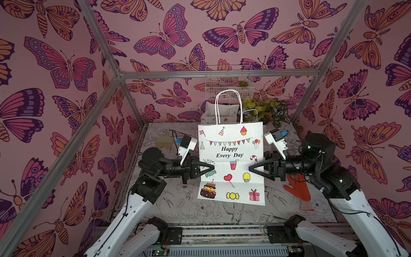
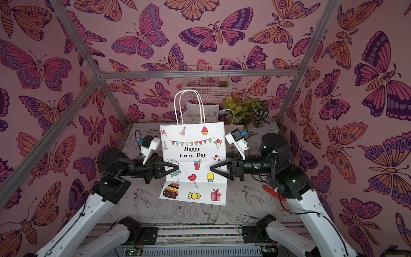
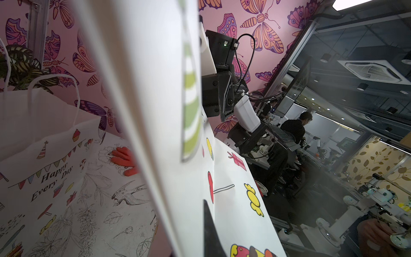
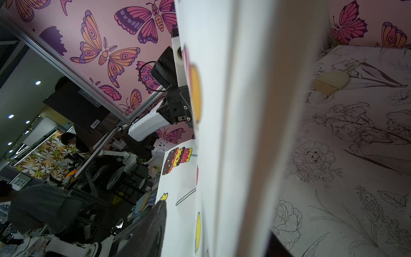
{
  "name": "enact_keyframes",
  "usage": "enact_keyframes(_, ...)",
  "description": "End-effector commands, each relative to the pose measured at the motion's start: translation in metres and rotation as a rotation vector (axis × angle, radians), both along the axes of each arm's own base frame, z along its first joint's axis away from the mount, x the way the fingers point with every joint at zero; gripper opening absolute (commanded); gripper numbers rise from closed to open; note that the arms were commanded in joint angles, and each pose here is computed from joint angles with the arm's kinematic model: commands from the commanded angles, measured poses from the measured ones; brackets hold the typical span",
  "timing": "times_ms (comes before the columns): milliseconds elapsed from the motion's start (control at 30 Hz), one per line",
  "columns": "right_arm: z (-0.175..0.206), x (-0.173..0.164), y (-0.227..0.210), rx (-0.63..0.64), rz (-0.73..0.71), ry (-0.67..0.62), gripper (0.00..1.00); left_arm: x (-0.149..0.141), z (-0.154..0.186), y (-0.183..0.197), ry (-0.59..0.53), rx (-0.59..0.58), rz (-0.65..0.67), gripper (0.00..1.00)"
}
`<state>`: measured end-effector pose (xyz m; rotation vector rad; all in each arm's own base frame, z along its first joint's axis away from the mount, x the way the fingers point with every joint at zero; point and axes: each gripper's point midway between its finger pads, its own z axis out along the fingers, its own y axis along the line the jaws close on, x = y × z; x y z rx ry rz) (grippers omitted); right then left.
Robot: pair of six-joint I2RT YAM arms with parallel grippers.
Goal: Put away the paper bag
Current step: Press the paper bag.
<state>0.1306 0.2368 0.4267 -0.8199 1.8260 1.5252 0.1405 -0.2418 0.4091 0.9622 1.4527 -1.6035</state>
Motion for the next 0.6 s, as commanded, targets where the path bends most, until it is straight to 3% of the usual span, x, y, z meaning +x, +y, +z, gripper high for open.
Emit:
enact_keyframes(0, -0.0128, -0.0136, -0.0031, -0.036, 0.038, 0.025, 0.46, -0.0052, 0.0185, 0.0044, -0.070, -0.047, 0.010, 0.00)
enact_keyframes(233, -0.0117, -0.0164, -0.0035, -0.038, 0.041, 0.023, 0.22, -0.0045, 0.0192, 0.0041, -0.068, -0.049, 0.009, 0.00)
enact_keyframes(367, -0.0110, -0.0135, -0.0042, -0.045, 0.021, 0.006, 0.00, -0.0068, 0.0191, 0.0046, -0.071, -0.049, 0.001, 0.00)
enact_keyframes(467, -0.0088, -0.0128, -0.0056, -0.048, 0.007, -0.005, 0.00, -0.0072, 0.0174, 0.0044, -0.070, -0.046, -0.003, 0.02)
enact_keyframes(567, -0.0049, -0.0144, -0.0058, -0.038, 0.012, -0.014, 0.00, -0.0086, 0.0163, 0.0042, -0.069, -0.042, -0.015, 0.16)
